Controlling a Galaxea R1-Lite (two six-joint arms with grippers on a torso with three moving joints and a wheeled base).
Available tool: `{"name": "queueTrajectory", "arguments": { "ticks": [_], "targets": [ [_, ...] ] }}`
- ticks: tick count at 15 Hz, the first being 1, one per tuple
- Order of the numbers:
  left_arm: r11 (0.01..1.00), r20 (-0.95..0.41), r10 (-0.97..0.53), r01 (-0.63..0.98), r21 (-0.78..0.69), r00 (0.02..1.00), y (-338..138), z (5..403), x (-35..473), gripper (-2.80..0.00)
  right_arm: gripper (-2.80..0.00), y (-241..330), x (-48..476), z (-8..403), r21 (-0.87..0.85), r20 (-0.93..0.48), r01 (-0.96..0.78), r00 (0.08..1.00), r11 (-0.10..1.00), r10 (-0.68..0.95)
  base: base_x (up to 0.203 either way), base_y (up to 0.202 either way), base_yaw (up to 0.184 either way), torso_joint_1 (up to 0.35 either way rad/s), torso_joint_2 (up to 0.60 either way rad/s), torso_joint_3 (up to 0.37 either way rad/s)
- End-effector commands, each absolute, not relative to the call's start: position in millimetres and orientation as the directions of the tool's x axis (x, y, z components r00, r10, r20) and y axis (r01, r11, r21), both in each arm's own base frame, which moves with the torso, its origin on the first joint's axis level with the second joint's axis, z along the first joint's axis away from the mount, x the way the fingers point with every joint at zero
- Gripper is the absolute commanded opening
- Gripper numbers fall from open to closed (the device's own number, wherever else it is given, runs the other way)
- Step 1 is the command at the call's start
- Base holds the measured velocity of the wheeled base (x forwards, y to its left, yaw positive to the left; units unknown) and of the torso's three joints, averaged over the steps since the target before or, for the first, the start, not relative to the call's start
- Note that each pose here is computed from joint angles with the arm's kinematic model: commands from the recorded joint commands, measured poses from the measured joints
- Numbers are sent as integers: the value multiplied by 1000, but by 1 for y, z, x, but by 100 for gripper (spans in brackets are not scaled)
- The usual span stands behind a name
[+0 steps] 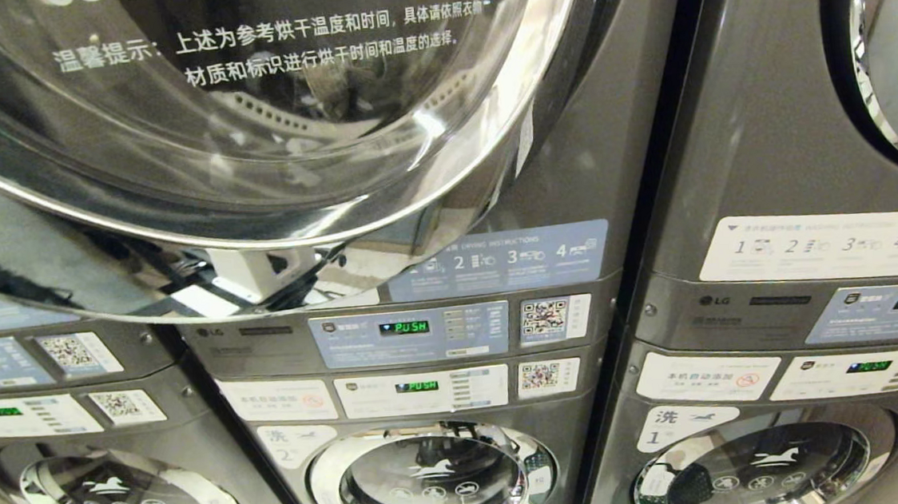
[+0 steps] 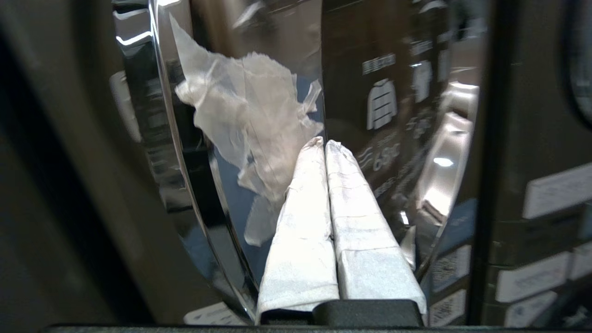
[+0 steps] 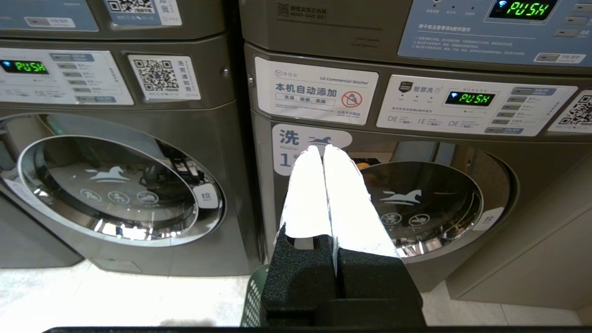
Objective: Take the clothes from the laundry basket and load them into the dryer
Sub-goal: Close the dryer
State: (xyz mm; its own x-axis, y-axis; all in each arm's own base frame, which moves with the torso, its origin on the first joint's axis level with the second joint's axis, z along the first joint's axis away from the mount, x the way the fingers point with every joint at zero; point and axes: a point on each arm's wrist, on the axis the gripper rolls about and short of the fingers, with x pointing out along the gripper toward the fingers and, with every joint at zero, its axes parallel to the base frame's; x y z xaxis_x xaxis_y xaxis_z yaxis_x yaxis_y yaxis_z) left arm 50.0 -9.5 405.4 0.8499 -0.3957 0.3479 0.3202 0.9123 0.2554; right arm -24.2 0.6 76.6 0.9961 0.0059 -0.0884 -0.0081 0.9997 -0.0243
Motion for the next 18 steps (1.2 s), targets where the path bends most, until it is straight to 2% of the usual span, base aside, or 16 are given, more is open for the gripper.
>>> {"name": "queueTrajectory", "arguments": {
  "ticks": [1, 7, 11, 18],
  "targets": [
    [937, 313, -332, 272, 221, 890, -8, 405, 75, -280, -280, 1, -24, 77, -25, -91, -8, 996, 1000, 6, 0, 0, 0, 0, 0, 0],
    [973, 240, -156, 108, 204, 958, -5, 396, 130, -280, -280, 1, -24, 77, -25, -87, -8, 996, 1000, 6, 0, 0, 0, 0, 0, 0],
    [982, 311, -72, 13, 188, 948, -3, 405, 186, -280, -280, 1, -24, 77, -22, -87, -8, 996, 1000, 6, 0, 0, 0, 0, 0, 0],
    [983, 348, 18, -80, 163, 937, 1, 420, 217, -280, -280, 1, -24, 77, -19, -84, -6, 996, 1000, 5, 0, 0, 0, 0, 0, 0]
  ]
}}
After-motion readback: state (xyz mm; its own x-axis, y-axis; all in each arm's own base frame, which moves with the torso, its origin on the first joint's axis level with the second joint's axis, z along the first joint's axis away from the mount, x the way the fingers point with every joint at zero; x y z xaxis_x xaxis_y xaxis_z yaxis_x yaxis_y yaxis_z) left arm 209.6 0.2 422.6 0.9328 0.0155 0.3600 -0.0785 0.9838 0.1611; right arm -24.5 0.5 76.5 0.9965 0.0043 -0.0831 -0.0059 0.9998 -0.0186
